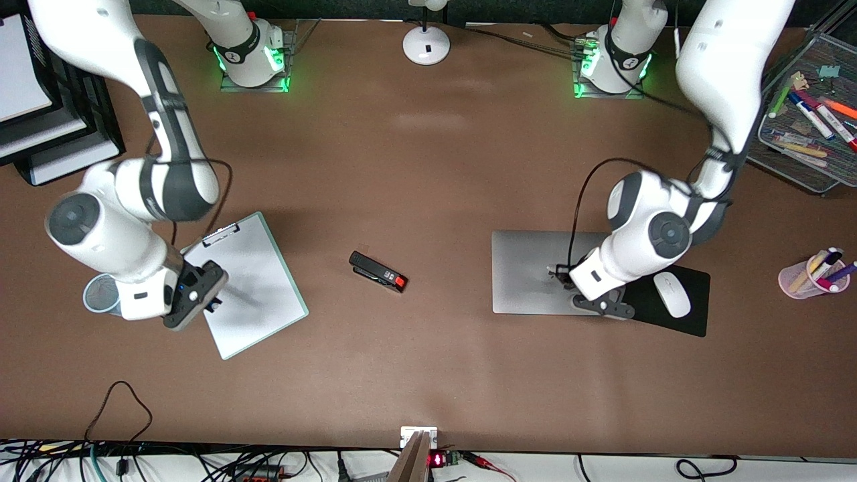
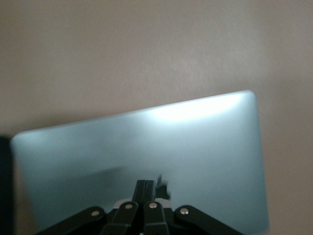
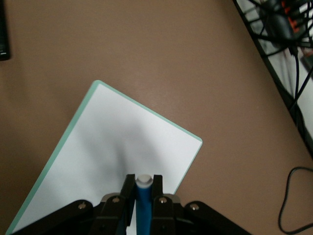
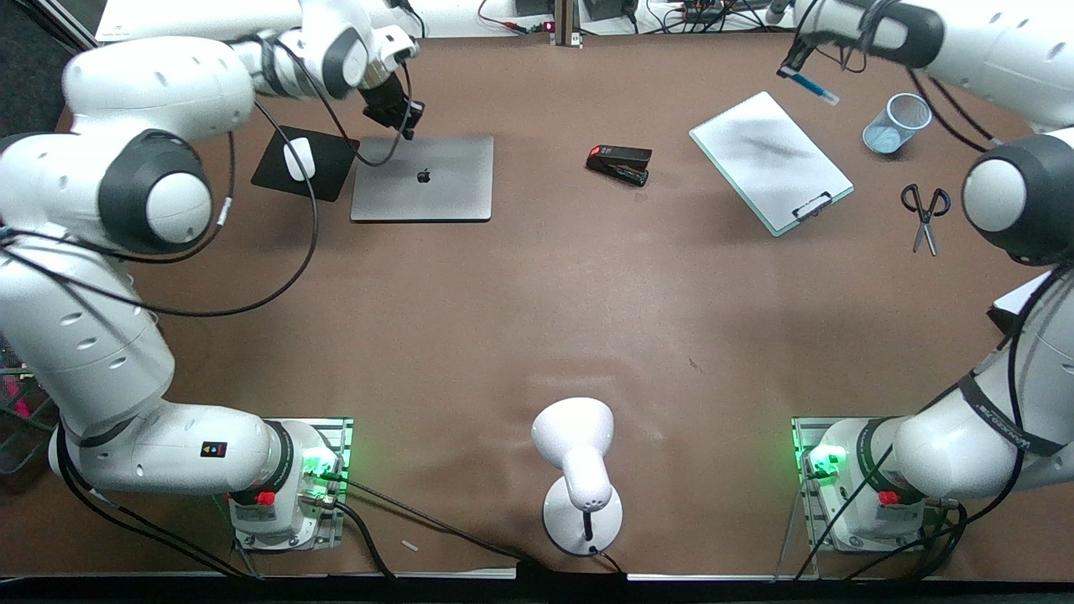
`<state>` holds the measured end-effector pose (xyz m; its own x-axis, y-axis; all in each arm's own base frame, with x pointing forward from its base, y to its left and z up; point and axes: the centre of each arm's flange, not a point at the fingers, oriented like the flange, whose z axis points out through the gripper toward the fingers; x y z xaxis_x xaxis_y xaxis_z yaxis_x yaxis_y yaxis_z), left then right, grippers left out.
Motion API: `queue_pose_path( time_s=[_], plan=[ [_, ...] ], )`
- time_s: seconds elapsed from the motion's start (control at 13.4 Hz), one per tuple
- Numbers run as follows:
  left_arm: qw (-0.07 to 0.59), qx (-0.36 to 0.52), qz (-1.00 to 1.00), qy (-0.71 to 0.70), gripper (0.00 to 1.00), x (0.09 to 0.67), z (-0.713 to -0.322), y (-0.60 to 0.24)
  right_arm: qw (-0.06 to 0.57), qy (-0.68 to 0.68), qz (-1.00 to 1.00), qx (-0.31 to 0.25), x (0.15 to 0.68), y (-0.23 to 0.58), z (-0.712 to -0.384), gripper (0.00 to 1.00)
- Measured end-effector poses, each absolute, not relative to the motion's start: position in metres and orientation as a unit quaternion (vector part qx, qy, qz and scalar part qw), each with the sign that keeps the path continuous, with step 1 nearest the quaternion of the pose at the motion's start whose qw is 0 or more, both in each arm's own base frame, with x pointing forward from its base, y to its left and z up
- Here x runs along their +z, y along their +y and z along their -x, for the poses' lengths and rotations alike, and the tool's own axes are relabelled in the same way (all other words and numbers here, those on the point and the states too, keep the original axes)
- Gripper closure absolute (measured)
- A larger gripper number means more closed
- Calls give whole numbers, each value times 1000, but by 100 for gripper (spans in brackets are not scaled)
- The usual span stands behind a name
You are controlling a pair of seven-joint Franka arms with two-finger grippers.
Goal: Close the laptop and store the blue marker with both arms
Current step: 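Carry the marker toward the cup with the right gripper while the left gripper withdraws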
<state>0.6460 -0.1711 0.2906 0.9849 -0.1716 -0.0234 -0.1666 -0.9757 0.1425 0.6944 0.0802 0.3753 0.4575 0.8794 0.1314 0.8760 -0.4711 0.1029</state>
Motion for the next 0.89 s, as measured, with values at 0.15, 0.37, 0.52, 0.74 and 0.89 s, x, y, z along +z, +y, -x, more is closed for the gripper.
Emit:
queue_pose_path(
  time_s=[0.15,0.37,0.52,0.74,0.89],
  plan=[
    [57,-45,-993,-90,99,341,-632,-165,-33,543,-833,99,402,54,-688,83],
    [41,-58,-993,-96,97,411,-609,-159,-82,582,-800,121,419,-17,-683,83],
    [31,-76,-992,-98,81,445,-591,-155,-108,605,-776,138,428,-58,-678,83],
    [18,-109,-989,-94,53,477,-567,-143,-139,636,-734,192,427,-115,-668,83],
    [15,-113,-990,-85,32,494,-560,-130,-161,642,-717,220,422,-152,-658,83]
  ],
)
